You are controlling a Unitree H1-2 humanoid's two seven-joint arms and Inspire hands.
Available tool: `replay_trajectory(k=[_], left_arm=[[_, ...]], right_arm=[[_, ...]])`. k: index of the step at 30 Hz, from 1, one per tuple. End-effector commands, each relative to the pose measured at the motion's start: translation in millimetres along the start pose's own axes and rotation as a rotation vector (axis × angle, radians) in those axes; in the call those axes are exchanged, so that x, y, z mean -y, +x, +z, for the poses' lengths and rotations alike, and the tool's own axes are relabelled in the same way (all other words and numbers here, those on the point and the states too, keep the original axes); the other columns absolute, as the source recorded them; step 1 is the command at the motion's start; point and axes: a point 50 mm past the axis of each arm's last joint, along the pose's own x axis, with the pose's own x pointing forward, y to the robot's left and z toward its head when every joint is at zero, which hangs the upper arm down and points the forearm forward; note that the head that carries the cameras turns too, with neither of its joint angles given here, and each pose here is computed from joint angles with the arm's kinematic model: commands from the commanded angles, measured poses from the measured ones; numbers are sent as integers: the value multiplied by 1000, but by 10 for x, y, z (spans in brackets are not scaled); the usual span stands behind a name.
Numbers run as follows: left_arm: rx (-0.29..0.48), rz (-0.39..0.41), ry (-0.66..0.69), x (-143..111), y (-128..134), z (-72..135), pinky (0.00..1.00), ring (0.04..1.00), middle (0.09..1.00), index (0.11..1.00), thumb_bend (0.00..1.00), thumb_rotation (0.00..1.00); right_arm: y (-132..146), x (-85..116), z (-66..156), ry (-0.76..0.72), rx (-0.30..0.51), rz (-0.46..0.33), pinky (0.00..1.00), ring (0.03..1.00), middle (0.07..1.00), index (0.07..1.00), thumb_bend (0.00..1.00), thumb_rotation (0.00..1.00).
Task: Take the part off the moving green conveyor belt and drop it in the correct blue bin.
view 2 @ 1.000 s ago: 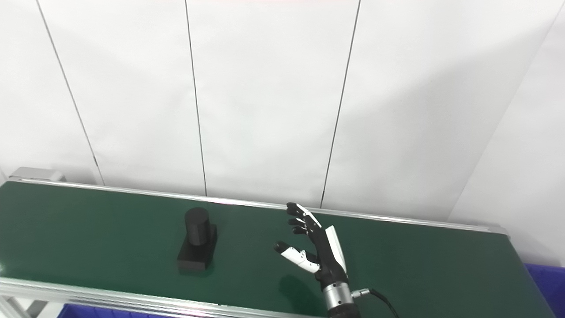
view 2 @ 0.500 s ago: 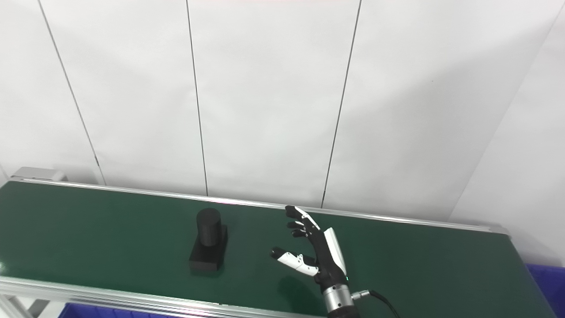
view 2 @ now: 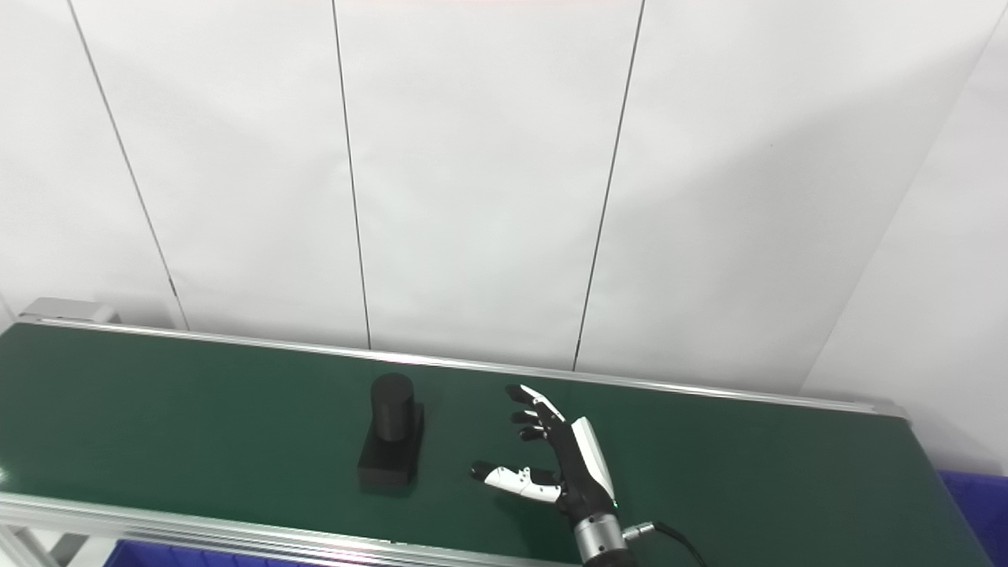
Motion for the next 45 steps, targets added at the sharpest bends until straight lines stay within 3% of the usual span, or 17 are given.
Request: replay_trajectory(k=[1, 16, 25, 45], left_arm=[[66, 0, -7, -5, 27, 98, 742, 819, 829, 806, 555, 914], [67, -3, 1, 3, 29, 101, 740, 818, 835, 813, 541, 917], [65, -7, 0, 8, 34, 96, 747, 819, 835, 812, 544, 918], [71, -3, 2, 49, 0, 110, 749, 819, 833, 814, 608, 936]], right_arm=[[255, 47, 247, 12, 88, -13, 677, 763, 856, 848, 860, 477], [425, 223, 159, -27, 23, -8, 725, 779, 853, 863, 869, 478], [548, 315, 191, -99, 23, 22, 680, 758, 842, 851, 857, 474], [671, 299, 226, -191, 16, 63, 672, 765, 848, 838, 888, 462]])
